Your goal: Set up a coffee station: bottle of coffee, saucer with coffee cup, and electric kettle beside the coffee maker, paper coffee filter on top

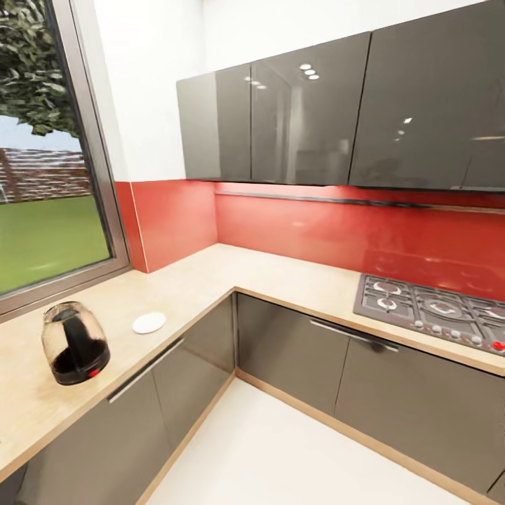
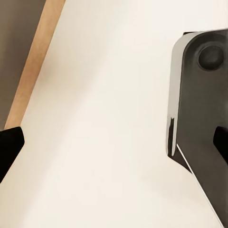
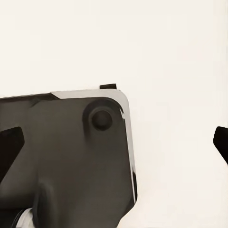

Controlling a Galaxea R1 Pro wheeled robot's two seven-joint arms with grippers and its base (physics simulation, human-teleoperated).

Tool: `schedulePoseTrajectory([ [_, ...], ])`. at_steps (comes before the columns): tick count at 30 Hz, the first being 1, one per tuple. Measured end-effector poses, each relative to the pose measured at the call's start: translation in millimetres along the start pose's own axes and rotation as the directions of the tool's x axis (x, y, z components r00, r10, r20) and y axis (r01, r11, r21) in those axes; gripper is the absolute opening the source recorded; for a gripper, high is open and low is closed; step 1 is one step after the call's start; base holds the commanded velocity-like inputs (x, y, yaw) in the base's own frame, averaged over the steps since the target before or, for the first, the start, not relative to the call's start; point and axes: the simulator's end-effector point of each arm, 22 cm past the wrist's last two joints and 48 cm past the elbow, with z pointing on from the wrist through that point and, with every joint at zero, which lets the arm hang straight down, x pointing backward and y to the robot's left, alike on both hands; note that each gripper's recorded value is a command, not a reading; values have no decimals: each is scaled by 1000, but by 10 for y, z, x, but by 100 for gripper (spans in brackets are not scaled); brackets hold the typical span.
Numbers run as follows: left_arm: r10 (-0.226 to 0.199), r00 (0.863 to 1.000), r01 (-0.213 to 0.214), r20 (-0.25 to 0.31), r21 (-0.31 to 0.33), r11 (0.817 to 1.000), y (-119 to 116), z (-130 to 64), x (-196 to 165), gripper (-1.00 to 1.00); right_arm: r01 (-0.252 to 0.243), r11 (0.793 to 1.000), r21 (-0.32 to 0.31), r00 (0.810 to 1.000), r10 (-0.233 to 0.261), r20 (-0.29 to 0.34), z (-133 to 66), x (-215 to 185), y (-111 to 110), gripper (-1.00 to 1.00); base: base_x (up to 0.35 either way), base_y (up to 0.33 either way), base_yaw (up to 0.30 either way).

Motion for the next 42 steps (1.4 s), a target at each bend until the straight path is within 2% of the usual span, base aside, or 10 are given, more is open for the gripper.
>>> schedulePoseTrajectory([
  [10, 0, 1000, 0, 1, 0, 1000, 0, 1, -4, 100, 0, 1000, 0, 1000, 0, 1, 1, -5, -2, 100, 180, -278, 46],
  [31, -2, 1000, 2, 4, -3, 1000, 17, 4, -19, 100, -1, 1000, 0, 1000, 1, 0, 1, 0, 13, 100, 177, -274, 269],
  [42, -3, 1000, 3, 5, -4, 1000, 18, 4, -23, 100, -1, 1000, 0, 1000, 1, -1, 2, 0, 15, 100, 68, -60, 279],
])
